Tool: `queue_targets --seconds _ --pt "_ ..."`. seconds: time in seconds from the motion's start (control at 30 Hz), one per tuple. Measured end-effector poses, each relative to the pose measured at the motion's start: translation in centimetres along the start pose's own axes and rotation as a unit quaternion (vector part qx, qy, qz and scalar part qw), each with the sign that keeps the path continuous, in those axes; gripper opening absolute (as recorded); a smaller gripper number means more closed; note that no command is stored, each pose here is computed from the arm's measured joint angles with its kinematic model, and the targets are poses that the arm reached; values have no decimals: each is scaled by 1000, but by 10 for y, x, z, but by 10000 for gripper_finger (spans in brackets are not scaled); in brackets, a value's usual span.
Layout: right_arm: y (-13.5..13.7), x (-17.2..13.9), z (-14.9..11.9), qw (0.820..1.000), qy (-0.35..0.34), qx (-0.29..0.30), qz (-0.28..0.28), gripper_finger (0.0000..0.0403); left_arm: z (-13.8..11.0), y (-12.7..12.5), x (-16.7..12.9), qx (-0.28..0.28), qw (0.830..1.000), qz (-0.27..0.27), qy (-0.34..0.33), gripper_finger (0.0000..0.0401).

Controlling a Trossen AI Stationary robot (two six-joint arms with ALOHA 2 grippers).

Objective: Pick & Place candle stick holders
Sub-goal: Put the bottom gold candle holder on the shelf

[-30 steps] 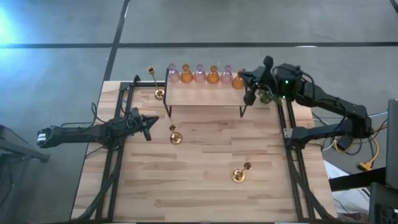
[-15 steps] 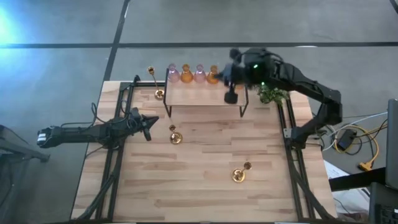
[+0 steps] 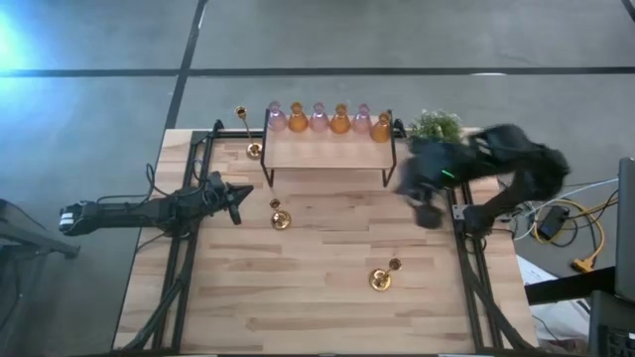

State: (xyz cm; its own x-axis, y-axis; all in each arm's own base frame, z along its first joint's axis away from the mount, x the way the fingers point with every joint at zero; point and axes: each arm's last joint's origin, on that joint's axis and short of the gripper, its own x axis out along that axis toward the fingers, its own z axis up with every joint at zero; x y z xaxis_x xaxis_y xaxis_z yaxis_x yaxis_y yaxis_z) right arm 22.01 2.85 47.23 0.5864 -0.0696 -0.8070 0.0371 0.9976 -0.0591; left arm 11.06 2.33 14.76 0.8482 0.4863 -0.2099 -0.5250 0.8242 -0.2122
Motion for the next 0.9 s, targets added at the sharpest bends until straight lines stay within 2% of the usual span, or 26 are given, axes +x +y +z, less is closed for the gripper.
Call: queue_targets --seconds 0.07,0.17,0.3,0.43,0.73,0.9 --pt "11 -10 -23 999 14 47 -23 8 0 0 0 0 1000 1 1 14" --pt "24 -16 -50 995 -13 96 1 8 0 0 0 1 1000 1 2 14" --pt "39 -7 -95 989 32 142 16 8 0 0 0 -2 1000 6 -4 14" --pt "58 17 -131 985 79 150 34 8 0 0 0 0 1000 6 -1 14" --pt "96 92 -169 992 21 99 76 8 0 0 0 0 1000 5 0 14" --pt "103 118 -180 988 -7 126 86 8 0 0 0 0 1000 5 0 14"
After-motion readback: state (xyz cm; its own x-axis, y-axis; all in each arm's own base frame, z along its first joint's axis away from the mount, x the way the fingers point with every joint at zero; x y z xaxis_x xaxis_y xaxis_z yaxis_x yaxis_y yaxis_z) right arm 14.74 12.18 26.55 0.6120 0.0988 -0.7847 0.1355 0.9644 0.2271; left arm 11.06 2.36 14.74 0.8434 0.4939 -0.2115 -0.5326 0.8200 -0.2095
